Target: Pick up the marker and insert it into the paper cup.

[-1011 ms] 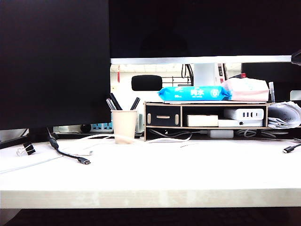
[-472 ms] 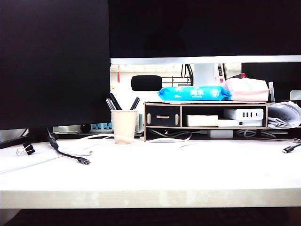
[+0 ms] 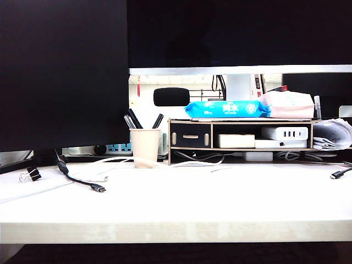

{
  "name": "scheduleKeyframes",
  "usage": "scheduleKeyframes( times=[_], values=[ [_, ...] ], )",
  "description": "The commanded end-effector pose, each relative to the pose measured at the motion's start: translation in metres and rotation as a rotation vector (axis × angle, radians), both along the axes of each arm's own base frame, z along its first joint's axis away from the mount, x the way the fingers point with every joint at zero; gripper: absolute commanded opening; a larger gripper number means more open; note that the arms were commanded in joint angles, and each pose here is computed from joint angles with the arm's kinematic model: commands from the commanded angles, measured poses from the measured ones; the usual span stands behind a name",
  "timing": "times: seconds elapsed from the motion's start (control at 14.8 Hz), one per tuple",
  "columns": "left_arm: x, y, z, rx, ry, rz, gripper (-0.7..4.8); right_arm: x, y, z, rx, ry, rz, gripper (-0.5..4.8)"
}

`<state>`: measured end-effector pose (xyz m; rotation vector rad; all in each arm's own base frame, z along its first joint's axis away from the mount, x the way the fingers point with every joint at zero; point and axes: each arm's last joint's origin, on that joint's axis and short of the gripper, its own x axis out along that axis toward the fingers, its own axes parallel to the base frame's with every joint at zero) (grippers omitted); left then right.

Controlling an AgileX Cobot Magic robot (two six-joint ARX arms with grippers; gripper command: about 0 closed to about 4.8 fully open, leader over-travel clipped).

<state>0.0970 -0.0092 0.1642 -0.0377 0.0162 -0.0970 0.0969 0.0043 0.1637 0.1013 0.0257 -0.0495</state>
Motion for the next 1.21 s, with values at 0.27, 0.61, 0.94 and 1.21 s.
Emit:
scheduleKeyframes(
  times=[0.27,0.61,0.94,1.21],
  values=[
    [0.0000,0.0001,0.0016,0.003,-0.014,0.001,-0.05,0.0002,-0.0066,-0.0007,0.000,0.000,-0.069,-0.01],
    [-0.0001,0.0001,0.0016,0.003,-0.014,0.001,-0.05,-0.0001,-0.0076,-0.0058,-0.001,0.053,-0.076,-0.01],
    [-0.0001,0.0001,0.0016,0.003,-0.014,0.001,-0.05,0.0001,-0.0057,-0.0057,0.005,0.051,0.021,-0.01],
    [-0.0001,0.0001,0.0016,0.003,-0.014,0.001,-0.05,0.0002,-0.0038,-0.0049,0.004,0.043,0.040,-0.01]
  ],
)
